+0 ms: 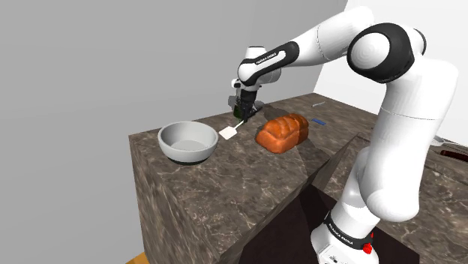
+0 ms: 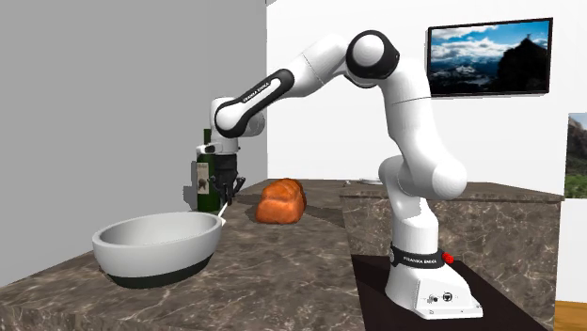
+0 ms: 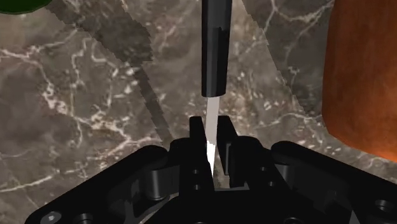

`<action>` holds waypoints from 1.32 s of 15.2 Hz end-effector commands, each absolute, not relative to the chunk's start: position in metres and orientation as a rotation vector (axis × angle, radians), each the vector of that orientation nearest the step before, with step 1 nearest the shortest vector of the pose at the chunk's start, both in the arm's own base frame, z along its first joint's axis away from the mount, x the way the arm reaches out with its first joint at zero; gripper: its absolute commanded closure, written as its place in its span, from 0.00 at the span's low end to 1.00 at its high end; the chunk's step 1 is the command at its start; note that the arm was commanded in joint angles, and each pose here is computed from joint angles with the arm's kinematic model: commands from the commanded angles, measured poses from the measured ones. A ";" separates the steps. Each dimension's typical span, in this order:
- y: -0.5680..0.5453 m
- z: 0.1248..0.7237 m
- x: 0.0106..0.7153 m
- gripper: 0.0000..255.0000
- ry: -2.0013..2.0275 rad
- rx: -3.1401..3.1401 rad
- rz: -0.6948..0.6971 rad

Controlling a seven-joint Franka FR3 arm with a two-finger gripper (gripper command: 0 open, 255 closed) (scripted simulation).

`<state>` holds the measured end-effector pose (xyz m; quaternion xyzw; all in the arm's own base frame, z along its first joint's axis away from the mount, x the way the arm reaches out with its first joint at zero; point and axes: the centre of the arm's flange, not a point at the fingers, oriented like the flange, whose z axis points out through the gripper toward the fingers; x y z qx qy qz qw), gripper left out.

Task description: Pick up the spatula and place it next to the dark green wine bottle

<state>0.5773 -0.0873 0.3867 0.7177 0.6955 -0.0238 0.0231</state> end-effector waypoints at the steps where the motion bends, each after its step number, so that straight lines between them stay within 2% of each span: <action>1: -0.087 0.376 0.578 1.00 2.153 2.222 -0.073; 6: -0.087 0.350 0.578 1.00 2.153 2.222 -0.073; 14: -0.087 0.351 0.578 1.00 2.153 2.222 -0.073; 15: -0.087 0.351 0.578 0.00 2.153 2.222 -0.073; 20: -0.087 0.351 0.578 0.00 2.153 2.222 -0.073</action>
